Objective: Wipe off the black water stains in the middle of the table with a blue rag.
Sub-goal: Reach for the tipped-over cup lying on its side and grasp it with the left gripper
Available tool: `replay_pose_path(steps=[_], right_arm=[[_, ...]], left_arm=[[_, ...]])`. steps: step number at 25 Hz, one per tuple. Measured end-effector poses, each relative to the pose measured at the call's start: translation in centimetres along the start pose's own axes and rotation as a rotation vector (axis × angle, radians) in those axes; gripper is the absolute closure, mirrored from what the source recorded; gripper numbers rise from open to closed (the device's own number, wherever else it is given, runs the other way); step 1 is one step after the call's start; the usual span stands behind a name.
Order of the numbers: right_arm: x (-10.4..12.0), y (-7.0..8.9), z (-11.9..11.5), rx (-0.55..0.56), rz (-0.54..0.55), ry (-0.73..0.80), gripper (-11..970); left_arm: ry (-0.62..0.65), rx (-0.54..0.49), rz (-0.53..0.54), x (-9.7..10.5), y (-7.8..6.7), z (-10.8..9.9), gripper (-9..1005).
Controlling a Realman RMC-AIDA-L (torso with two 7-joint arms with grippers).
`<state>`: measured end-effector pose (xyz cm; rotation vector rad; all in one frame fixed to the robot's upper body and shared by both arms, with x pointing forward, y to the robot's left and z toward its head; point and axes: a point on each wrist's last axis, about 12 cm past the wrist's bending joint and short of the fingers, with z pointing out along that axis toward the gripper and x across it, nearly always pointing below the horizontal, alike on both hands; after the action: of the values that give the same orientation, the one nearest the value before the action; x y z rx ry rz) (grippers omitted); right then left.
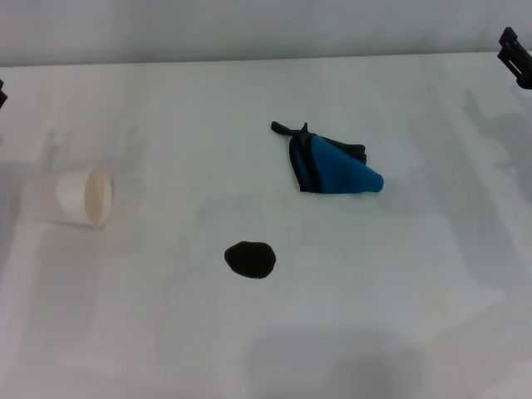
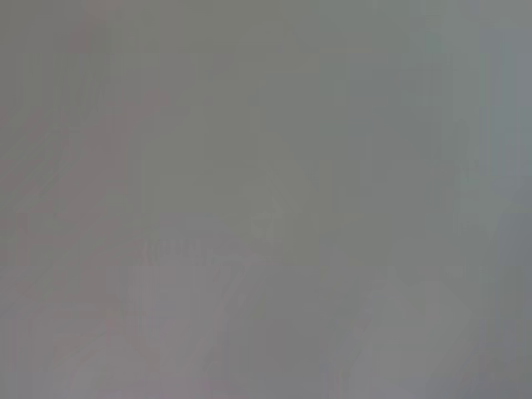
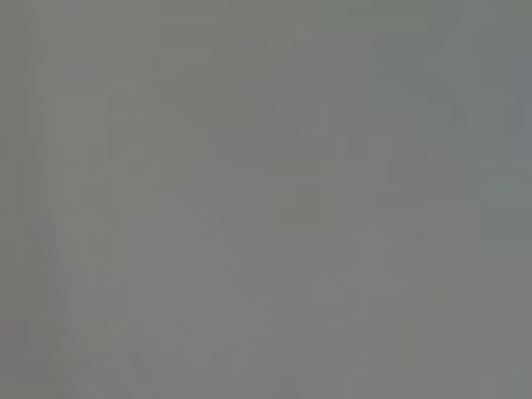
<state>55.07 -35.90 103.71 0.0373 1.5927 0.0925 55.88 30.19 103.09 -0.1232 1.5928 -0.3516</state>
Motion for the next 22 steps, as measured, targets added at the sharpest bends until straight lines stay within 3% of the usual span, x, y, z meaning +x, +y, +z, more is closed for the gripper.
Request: replay_pose_path(steps=[7,22], right_arm=[[0.5,-0.1,-0.9,0.000,0.055,-0.002,93],[0.6,0.0,-1.6,-0.016,0.058,-0.013,98]], left_arm=[[-0.066,0.016,-0.006,-0.2,0.3,-1.5,108],[-0.050,0.053,0.015,0.0,0.3,-2.2,109]])
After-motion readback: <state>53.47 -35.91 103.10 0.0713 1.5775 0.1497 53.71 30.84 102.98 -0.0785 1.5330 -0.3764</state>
